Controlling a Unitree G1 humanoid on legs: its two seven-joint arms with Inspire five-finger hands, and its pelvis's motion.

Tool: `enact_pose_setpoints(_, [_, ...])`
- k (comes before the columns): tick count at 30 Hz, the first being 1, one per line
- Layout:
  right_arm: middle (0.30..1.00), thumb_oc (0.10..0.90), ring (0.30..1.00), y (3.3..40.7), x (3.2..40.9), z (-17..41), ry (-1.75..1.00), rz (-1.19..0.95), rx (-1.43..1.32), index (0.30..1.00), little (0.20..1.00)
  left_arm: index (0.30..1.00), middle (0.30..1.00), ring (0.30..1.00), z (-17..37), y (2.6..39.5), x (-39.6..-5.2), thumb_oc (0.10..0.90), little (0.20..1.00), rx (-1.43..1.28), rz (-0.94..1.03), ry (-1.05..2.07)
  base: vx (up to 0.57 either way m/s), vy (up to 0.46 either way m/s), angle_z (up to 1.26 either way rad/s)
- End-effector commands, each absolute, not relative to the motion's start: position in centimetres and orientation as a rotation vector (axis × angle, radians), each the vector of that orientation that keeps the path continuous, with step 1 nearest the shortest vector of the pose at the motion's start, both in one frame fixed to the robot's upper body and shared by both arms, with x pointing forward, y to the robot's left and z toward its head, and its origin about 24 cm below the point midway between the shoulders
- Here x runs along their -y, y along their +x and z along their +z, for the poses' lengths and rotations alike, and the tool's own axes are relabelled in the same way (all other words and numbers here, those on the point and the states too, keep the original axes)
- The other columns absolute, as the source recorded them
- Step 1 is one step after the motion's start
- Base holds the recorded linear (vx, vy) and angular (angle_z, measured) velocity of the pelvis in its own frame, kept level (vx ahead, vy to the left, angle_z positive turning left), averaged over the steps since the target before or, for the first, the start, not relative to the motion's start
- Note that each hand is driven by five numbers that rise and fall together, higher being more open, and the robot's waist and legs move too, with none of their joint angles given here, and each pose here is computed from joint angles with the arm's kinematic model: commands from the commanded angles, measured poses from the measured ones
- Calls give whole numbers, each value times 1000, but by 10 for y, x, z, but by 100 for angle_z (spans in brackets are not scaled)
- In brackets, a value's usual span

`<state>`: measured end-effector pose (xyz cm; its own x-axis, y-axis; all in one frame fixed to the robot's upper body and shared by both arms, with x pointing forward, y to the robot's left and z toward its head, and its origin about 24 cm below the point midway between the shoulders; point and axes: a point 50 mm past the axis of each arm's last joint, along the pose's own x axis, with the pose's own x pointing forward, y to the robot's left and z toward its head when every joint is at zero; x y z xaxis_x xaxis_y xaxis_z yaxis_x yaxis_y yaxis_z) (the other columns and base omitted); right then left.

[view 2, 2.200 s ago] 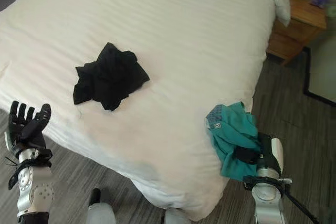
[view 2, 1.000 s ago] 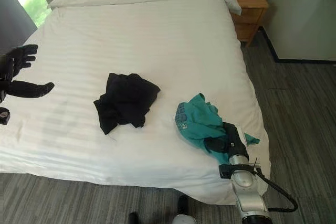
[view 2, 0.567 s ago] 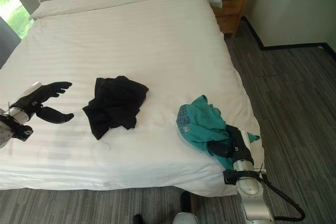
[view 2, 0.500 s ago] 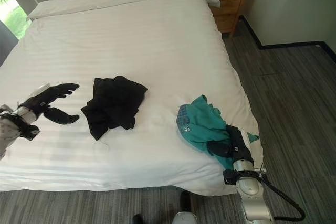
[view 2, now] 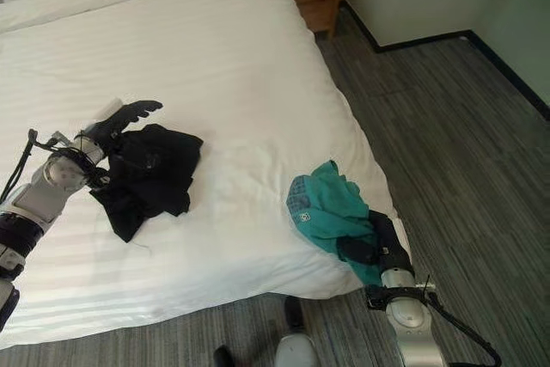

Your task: Pick up bed clothes into laundry basket.

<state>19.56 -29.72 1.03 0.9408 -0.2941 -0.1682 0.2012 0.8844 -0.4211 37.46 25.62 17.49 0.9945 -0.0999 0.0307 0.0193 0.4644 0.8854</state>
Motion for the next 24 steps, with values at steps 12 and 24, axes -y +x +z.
enact_pose_setpoints(12, [300, 400, 300, 168, 334, 16, -430, -401, -272, 300, 300, 900, 900, 900, 261, 356, -339, 800, 900, 58, 336, 1427, 2, 3, -6])
enact_pose_setpoints(24, [300, 400, 300, 191, 325, 33, -422, -357, -175, 300, 300, 316, 316, 316, 143, 367, -317, 411, 316, -277, 16, 1291, -51, 22, -2])
